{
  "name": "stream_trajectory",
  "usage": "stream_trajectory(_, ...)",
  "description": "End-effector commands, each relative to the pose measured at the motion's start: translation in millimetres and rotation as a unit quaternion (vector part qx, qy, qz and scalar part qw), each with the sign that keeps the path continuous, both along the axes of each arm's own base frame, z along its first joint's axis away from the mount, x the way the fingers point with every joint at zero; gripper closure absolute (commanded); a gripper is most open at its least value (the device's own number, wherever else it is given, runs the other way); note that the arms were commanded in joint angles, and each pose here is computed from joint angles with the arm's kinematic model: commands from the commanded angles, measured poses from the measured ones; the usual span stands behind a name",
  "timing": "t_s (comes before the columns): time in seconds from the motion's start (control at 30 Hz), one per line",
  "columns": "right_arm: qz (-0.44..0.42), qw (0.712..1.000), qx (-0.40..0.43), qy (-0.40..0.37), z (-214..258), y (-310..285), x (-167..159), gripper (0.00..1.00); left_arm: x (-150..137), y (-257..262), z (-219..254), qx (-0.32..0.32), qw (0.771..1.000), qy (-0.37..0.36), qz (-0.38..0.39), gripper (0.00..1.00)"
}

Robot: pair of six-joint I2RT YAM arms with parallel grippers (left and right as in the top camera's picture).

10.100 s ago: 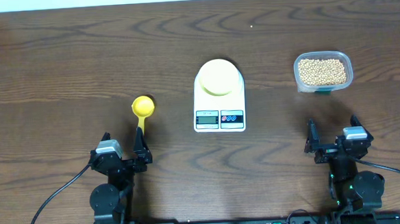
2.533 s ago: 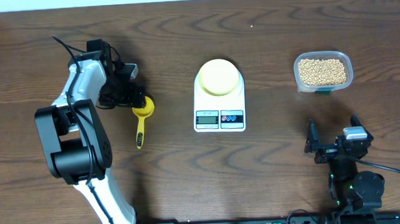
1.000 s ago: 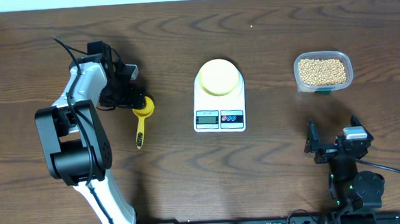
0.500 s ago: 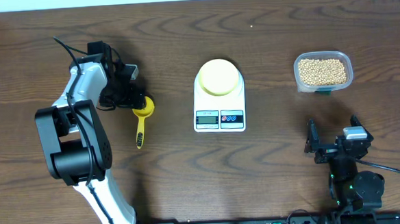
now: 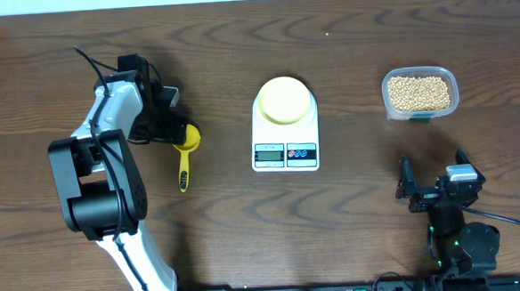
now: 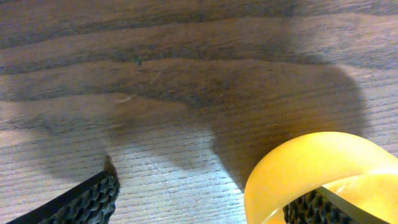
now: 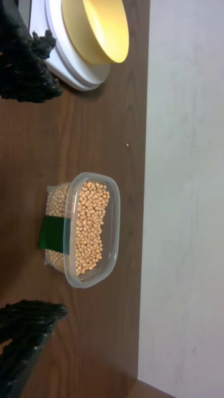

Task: Scoop item into bowl and weigh 50g on scale
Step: 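Lift the yellow scoop with the left gripper and move it forward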

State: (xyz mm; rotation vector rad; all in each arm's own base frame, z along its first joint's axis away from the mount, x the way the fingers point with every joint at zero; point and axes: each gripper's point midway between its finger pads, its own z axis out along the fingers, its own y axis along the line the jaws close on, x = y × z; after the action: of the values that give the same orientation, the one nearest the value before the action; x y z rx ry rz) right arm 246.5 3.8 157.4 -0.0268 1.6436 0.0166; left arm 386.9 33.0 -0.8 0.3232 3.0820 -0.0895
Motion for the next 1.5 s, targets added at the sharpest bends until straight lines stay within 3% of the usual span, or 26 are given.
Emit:
stream_trajectory(0.0,-0.001,1.0,0.0,0.0,-0.3,-0.9,-0.3,0.01,-12.7,0.3,-12.0,0.002,1.0,0.025,0.006,0.18)
stream_trajectory(0.2,-0.001,1.0,0.0,0.0,-0.3,-0.9,-0.3,0.01,-12.7,0.3,-12.0,0.002,1.0,0.025,0.006,0.38)
stream_trajectory(0.27,-0.001,1.0,0.0,0.0,-0.3,-0.9,-0.3,0.01,-12.7,0.3,-12.0,0.002,1.0,0.025,0.006,0.4)
stream_trajectory(0.5,-0.001,1.0,0.0,0.0,-0.3,-0.9,-0.3,0.01,-12.7,0.3,-12.0,0.002,1.0,0.025,0.006,0.63)
stream_trajectory(0.83,-0.001,1.0,0.0,0.0,-0.3,-0.9,-0.3,0.01,-12.7,0.3,-12.0,0.002,1.0,0.025,0.006,0.86)
stream_trajectory(0.93,-0.001,1.0,0.0,0.0,-0.3,-0.9,-0.3,0.01,-12.7,0.3,-12.0,0.002,1.0,0.025,0.006,0.91)
stream_trajectory(1.23,-0.001,1.0,0.0,-0.001,-0.2,-0.9,-0.3,0.01,-13.3,0.2,-3.4,0.001,1.0,0.027,0.006,0.92)
stream_trajectory(1.47,-0.001,1.0,0.0,0.0,-0.3,-0.9,-0.3,0.01,2.4,2.0,42.1,0.008,0.999,-0.036,0.009,0.92)
